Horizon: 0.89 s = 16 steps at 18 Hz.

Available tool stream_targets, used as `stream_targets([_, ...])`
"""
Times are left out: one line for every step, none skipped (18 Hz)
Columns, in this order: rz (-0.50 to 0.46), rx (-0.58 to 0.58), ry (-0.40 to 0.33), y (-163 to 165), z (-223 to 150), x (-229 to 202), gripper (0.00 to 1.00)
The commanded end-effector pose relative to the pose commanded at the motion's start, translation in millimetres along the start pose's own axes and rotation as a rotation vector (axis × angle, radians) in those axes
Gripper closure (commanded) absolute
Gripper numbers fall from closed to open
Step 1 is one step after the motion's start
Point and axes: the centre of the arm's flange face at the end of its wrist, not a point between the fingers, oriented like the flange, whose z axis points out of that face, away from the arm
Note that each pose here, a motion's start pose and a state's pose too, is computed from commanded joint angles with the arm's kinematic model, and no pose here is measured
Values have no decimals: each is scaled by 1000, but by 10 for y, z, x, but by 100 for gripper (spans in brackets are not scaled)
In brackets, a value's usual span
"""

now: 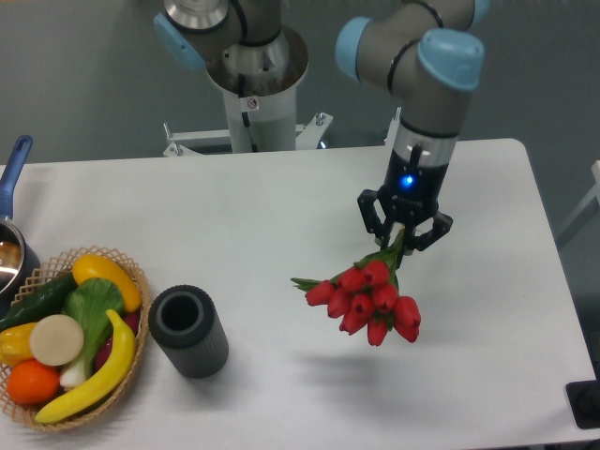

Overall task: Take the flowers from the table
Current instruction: 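Lift the gripped tulip bunch up off the table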

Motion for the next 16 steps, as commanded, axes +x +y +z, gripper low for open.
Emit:
stream_targets([4,20,-1,-46,-63,22,69])
stream_targets([11,44,0,-97,-124,42,69])
stream_targets([12,69,3,-128,-183,57,69])
stream_targets([0,87,2,-120,-245,33,69])
stream_targets([-17,101,-3,-91,-299,-17,69])
stream_targets([-27,115,-4,-78,-339,-56,69])
stream_targets([-29,128,-2,-79,-358,-69,69])
stream_targets([-29,137,-7,-96,-413,-67,69])
stream_targets([-39,141,-13,-85,-457,-82,69])
stream_targets([-46,148,-15,-75,-481,-98,69])
stream_targets([-46,153,-15,-78,-494,-98,69])
stream_targets([-49,154,-17,-63,-506,-114,69])
stream_targets([-52,157,-20,-56,-522,-137,69])
stream_targets([-52,168,-21,-65,-552,-156,69])
stream_targets([-53,176,-18,-73,-563,-159,69])
stream_targets([-61,180,-19,-61,-576,-174,69])
